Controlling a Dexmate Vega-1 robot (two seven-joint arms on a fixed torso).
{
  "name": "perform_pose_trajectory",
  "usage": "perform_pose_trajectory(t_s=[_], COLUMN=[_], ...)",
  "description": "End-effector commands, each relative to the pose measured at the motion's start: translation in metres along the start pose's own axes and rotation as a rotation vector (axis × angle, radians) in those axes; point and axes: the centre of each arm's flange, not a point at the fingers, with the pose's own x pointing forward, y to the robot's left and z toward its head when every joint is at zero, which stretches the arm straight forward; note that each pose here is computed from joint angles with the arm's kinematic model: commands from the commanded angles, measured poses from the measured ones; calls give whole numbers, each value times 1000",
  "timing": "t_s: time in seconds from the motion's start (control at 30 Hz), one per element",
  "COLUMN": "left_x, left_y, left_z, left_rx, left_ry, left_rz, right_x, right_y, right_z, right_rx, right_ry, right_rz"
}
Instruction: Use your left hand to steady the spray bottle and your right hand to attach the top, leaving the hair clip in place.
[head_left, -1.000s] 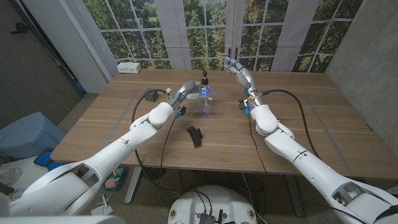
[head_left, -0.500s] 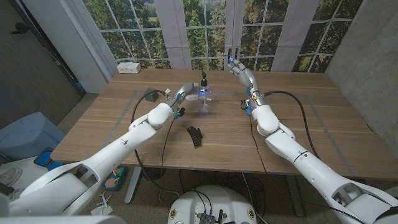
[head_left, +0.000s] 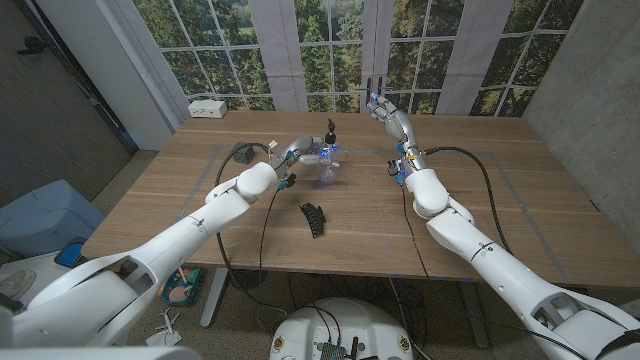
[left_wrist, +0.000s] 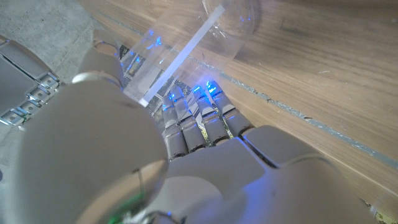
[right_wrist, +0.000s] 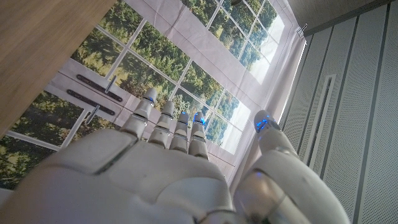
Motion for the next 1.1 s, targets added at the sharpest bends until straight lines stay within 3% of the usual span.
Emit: perform_pose_trajectory(t_s=[0.03, 0.6, 0.8, 1.1], left_x=[4, 4, 2, -7], left_y=[2, 7, 16, 28], left_z=[-5, -4, 2, 8], left_rx=[19, 4, -17, -80], left_ry=[50, 42, 6, -67], left_rz=[-82, -141, -170, -143], right_x=[3, 6, 5, 4], right_y=[0, -3, -7, -8], right_z=[-1, -4, -11, -19], right_rx=[-9, -11, -2, 1], right_ry=[-3, 8, 35, 62], right_rz=[-7, -16, -28, -38])
